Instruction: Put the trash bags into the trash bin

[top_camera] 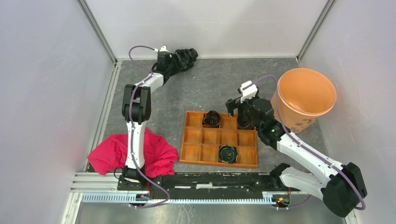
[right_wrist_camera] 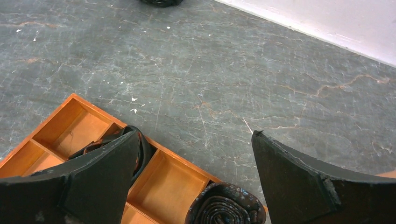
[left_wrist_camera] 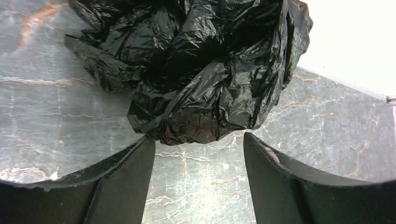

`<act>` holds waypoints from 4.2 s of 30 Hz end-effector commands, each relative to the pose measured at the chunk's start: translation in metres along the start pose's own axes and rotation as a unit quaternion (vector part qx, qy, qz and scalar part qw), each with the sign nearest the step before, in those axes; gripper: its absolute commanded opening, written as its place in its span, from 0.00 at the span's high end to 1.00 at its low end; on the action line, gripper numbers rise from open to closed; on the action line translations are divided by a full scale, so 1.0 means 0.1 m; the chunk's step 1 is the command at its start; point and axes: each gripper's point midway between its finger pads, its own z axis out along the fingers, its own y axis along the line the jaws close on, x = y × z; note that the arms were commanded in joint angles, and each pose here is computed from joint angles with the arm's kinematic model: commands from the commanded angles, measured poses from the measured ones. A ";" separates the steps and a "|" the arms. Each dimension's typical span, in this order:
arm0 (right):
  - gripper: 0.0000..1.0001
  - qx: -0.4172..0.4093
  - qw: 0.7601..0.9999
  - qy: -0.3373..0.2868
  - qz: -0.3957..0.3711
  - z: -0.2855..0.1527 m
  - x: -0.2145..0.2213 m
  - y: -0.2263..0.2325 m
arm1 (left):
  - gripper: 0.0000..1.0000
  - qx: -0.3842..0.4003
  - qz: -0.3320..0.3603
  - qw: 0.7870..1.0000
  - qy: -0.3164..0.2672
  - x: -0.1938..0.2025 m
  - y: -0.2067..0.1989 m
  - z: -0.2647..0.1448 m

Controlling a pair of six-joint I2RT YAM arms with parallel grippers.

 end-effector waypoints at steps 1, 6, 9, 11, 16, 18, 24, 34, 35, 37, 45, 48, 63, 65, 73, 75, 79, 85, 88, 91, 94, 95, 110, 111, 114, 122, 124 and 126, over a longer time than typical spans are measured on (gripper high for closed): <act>0.02 -0.026 0.999 -0.026 -0.016 0.01 -0.13 0.08 | 0.26 -0.035 0.047 0.998 -0.016 -0.20 0.04 0.02; 0.02 -0.030 0.999 -0.014 -0.017 0.06 -0.07 0.10 | 0.40 -0.059 0.059 0.997 0.000 -0.16 0.14 0.07; 0.02 -0.030 0.999 -0.009 -0.018 0.07 -0.04 0.11 | 0.63 -0.050 0.066 0.997 0.004 -0.19 0.09 0.10; 0.02 -0.030 0.999 -0.006 -0.019 0.08 -0.02 0.11 | 0.83 -0.050 0.069 0.996 0.011 -0.20 0.08 0.11; 0.02 -0.029 0.999 0.002 -0.018 0.08 0.05 0.11 | 0.98 -0.054 0.068 0.996 0.018 -0.31 -0.03 -0.14; 0.02 -0.032 0.999 0.005 -0.014 0.09 0.07 0.13 | 0.98 -0.033 0.060 0.998 0.015 -0.34 -0.19 -0.37; 0.02 -0.066 0.997 0.040 0.007 0.19 0.17 0.29 | 0.98 0.062 0.032 0.997 0.026 -0.32 -0.78 -1.20; 0.02 -0.148 0.987 0.048 0.046 0.18 0.01 0.62 | 0.98 0.199 0.059 0.978 -0.017 -0.41 -1.72 -2.34; 0.02 -0.147 0.987 0.047 0.044 0.20 -0.01 0.62 | 0.98 0.210 0.070 0.975 -0.023 -0.41 -1.81 -2.43; 0.02 -0.150 0.987 0.040 0.042 0.26 -0.07 0.64 | 0.98 0.227 0.091 0.969 -0.035 -0.41 -1.94 -2.62; 0.02 -0.197 0.973 -0.093 0.081 0.33 -0.73 0.81 | 0.98 0.270 0.133 0.948 -0.107 -0.55 -2.28 -3.27; 0.02 -0.189 0.963 -0.156 0.115 0.37 -0.98 0.79 | 0.98 0.285 0.132 0.943 -0.112 -0.54 -2.34 -3.37; 0.02 -0.222 0.898 -0.247 0.289 0.88 -1.52 0.99 | 0.98 0.324 0.146 0.931 -0.080 -0.29 -2.58 -3.44; 0.14 -0.221 0.899 -0.246 0.287 0.91 -1.51 0.99 | 0.98 0.333 0.146 0.929 -0.070 -0.24 -2.62 -3.43; 0.95 -0.273 0.895 -0.185 0.302 0.73 -1.31 0.82 | 0.27 0.302 0.178 0.929 -0.118 -0.44 -2.54 -3.59; 0.99 -0.290 0.895 -0.159 0.299 0.68 -1.25 0.73 | 0.16 0.298 0.184 0.928 -0.127 -0.47 -2.53 -3.63; 1.00 -0.340 0.888 -0.114 0.289 0.50 -1.17 0.64 | 0.08 0.278 0.195 0.928 -0.152 -0.58 -2.47 -3.69; 1.00 -0.373 0.883 -0.132 0.253 0.03 -1.33 0.46 | 0.04 0.255 0.230 0.920 -0.188 -0.71 -2.36 -3.94; 1.00 -0.392 0.879 -0.153 0.225 -0.19 -1.54 0.41 | 0.04 0.273 0.258 0.908 -0.188 -0.58 -2.31 -4.05; 1.00 -0.402 0.875 -0.177 0.206 -0.39 -1.80 0.31 | 0.01 0.310 0.277 0.886 -0.202 -0.47 -2.30 -4.28; 0.99 -0.402 0.872 -0.204 0.191 -0.59 -2.07 0.21 | 0.00 0.352 0.285 0.869 -0.201 -0.42 -2.41 -4.46; 0.99 -0.400 0.871 -0.215 0.190 -0.64 -2.16 0.18 | 0.00 0.363 0.286 0.865 -0.196 -0.39 -2.43 -4.49; 1.00 -0.420 0.840 -0.268 0.217 -0.98 -2.47 0.17 | 0.19 0.399 0.259 0.871 -0.121 -0.11 -2.52 -4.16; 1.00 -0.422 0.838 -0.267 0.219 -0.99 -2.47 0.17 | 0.22 0.400 0.256 0.872 -0.116 -0.08 -2.52 -4.14; 1.00 -0.430 0.832 -0.269 0.225 -1.02 -2.44 0.19 | 0.24 0.415 0.243 0.872 -0.094 0.01 -2.56 -4.06; 0.99 -0.447 0.825 -0.257 0.233 -1.00 -2.32 0.24 | 0.52 0.419 0.227 0.876 -0.075 0.06 -2.58 -3.96; 0.94 -0.445 0.827 -0.244 0.240 -0.93 -2.24 0.25 | 0.73 0.387 0.241 0.884 -0.106 -0.08 -2.51 -3.99; 0.82 -0.432 0.838 -0.232 0.238 -0.82 -2.14 0.23 | 0.94 0.307 0.260 0.899 -0.174 -0.36 -2.29 -4.02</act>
